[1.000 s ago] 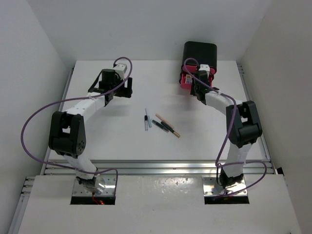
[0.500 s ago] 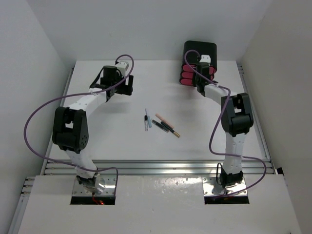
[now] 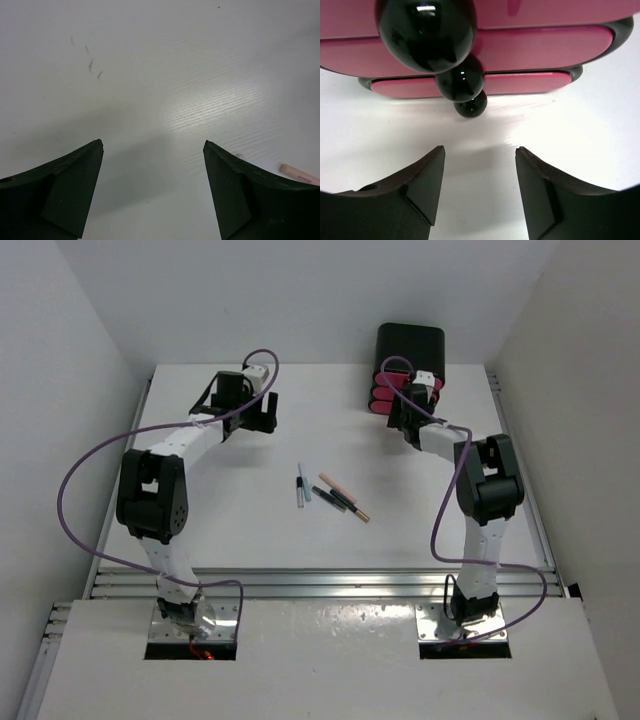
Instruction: Organize the makeup
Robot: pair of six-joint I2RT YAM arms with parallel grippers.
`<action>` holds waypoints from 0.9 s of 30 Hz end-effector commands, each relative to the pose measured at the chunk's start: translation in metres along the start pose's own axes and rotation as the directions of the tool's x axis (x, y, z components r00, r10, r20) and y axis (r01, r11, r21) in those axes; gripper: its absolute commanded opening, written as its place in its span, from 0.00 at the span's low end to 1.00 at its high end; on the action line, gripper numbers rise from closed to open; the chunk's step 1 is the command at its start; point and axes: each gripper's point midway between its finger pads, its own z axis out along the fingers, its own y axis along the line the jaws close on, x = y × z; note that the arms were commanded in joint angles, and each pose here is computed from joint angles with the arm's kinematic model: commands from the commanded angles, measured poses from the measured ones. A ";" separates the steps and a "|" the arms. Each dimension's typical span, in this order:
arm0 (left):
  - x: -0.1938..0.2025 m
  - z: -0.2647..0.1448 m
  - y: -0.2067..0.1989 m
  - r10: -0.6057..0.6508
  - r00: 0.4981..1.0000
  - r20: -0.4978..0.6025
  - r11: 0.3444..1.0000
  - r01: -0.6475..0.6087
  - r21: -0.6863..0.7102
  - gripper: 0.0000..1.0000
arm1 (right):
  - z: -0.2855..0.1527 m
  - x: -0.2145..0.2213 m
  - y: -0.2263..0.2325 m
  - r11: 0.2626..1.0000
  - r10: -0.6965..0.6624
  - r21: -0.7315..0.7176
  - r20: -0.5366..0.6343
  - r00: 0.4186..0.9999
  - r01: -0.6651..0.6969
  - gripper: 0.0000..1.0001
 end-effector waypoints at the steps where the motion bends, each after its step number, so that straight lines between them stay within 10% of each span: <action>1: -0.020 0.000 0.003 0.004 0.999 0.042 1.000 -0.004 0.016 0.87 | -0.013 -0.034 0.004 0.995 0.095 0.012 0.071 0.993 -0.096 0.59; 27: -0.023 0.010 0.007 -0.025 0.999 0.044 0.999 0.023 0.040 0.87 | 0.058 -0.030 -0.003 0.991 0.108 0.065 0.091 0.990 -0.114 0.57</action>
